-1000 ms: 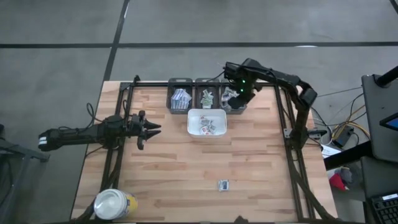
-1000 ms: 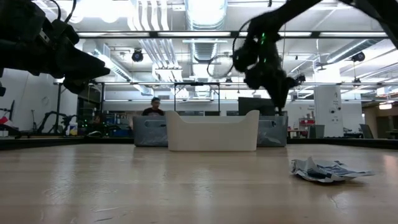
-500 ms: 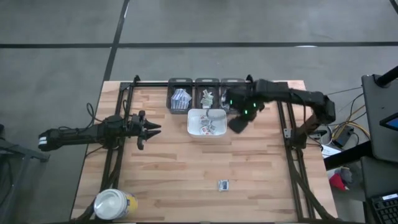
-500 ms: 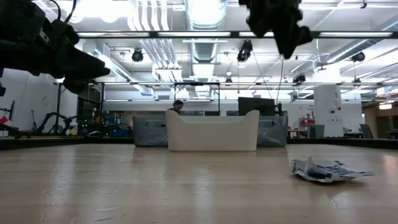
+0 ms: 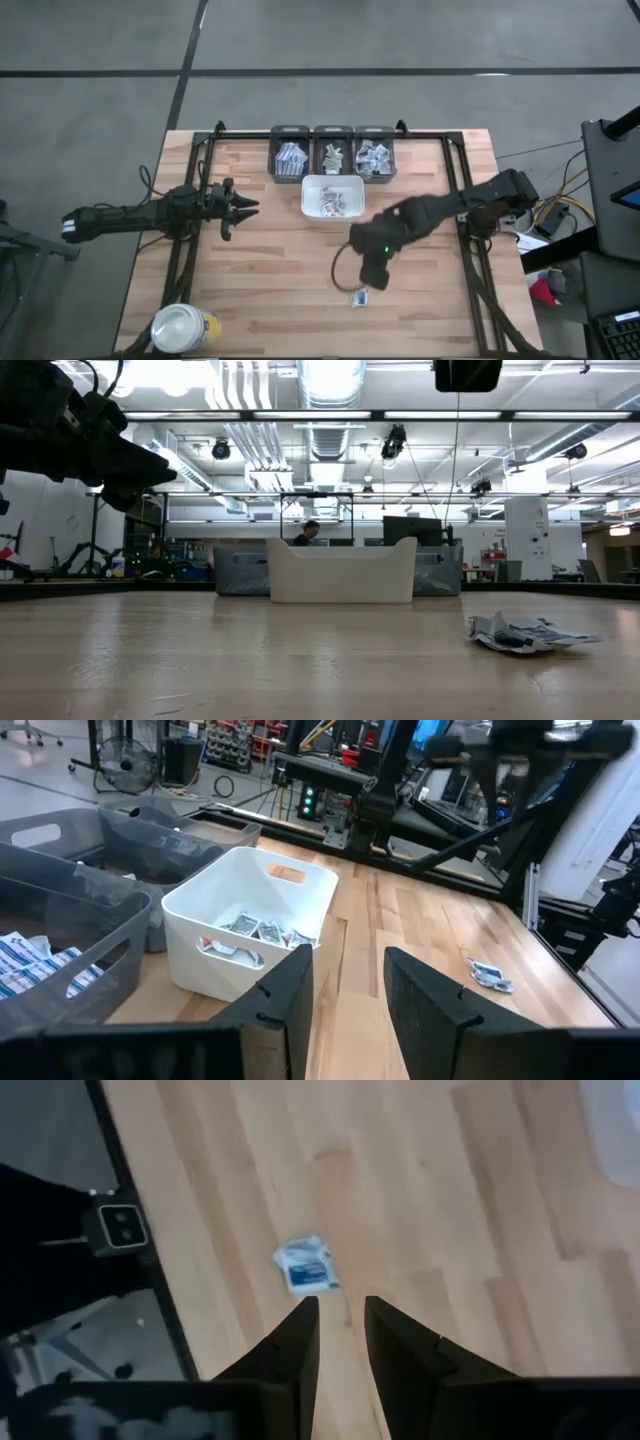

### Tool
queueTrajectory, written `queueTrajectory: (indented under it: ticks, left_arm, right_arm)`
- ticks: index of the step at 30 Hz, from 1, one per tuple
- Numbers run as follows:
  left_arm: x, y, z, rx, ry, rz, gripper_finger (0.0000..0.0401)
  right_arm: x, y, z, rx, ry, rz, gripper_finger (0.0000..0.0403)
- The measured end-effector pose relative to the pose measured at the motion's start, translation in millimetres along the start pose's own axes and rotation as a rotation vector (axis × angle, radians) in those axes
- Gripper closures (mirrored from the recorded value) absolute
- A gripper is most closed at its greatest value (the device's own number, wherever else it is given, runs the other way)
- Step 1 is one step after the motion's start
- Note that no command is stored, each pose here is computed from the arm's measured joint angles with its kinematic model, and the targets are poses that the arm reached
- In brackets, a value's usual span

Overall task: Pick & Place First Aid Supplies
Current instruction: Put the white alcohol pad into the right black bin

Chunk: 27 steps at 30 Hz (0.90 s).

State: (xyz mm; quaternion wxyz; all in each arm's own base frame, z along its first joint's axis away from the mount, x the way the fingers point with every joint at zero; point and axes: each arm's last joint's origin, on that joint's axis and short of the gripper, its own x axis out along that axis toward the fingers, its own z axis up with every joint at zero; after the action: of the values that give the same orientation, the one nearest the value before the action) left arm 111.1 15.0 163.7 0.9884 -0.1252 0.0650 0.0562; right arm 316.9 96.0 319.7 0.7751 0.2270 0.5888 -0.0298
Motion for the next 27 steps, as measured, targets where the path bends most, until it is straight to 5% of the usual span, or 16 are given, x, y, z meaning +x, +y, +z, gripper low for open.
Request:
queueTrajectory:
  ticks: [11, 27]
  left_arm:
    - [0.5, 0.2, -1.0, 0.0, 0.012, 0.0, 0.0282]
    - [0.5, 0.0, -1.1, -0.001, 0.014, -0.007, 0.0282]
  right_arm:
    - [72.0, 33.4, -10.2, -0.119, 0.112, -0.075, 0.029]
    - [151.4, 33.1, -14.5, -0.24, 0.27, -0.182, 0.0262]
